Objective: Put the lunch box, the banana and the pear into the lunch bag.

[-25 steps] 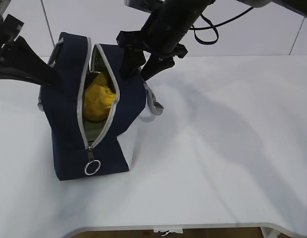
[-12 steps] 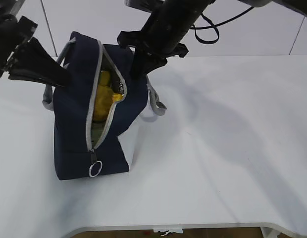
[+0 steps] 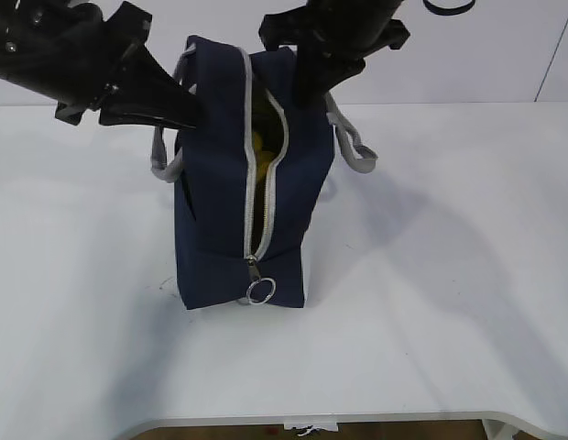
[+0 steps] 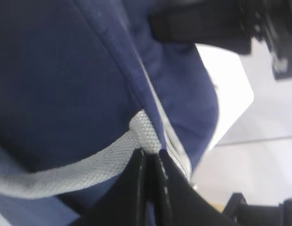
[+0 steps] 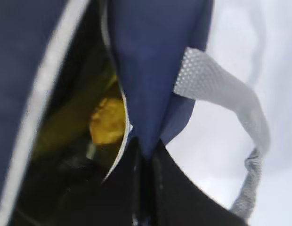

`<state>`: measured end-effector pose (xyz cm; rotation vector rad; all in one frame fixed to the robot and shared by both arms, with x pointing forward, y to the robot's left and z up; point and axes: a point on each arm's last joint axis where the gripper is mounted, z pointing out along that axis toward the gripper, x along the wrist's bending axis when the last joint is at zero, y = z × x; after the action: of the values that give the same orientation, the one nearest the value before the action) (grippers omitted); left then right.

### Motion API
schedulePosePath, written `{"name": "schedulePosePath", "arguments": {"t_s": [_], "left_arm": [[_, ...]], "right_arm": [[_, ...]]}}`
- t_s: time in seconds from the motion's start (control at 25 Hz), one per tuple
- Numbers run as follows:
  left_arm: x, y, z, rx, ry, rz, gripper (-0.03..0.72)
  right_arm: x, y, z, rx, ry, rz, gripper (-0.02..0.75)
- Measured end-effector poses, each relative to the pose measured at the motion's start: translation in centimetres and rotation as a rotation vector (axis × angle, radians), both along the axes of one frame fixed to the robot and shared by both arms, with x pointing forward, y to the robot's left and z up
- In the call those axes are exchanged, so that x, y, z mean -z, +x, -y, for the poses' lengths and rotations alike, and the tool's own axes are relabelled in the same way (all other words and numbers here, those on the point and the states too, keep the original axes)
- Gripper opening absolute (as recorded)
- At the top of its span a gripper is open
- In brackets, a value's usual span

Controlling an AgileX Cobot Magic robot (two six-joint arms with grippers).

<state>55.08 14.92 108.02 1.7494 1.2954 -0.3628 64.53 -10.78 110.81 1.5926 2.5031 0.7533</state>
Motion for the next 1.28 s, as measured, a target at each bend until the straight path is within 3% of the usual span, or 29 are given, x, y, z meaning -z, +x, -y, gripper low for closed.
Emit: {"name": "schedulePosePath", "arguments": {"t_s": [0.2,0.48,0.68,0.96,1.28], "left_arm": [[0.7,0.7,0.8,-0.033,-0.03,-0.01,-0.004],[2.6,2.0,1.6,-0.078,-0.126,-0.112,-0.004],[2.3,1.7,1.9,-0.046,-0.164,-0.142,-0.004],[2.9,1.6,2.1,-0.009,-0.165,-0.173,-0.004],[4.5,2.0,2.3,0.012,-0.157,-0.228,-0.002]], "right_arm": [[0.5,-0.1,0.9,0.036,-0.086,0.009,0.002],[0.6,0.2,1.6,0.066,-0.158,0.033,0.002],[0.3,0.2,2.0,0.075,-0.19,0.053,0.002],[-0.2,0.2,2.7,0.087,-0.253,0.09,0.002],[-0.2,0.1,2.6,0.094,-0.242,0.086,0.002]]}}
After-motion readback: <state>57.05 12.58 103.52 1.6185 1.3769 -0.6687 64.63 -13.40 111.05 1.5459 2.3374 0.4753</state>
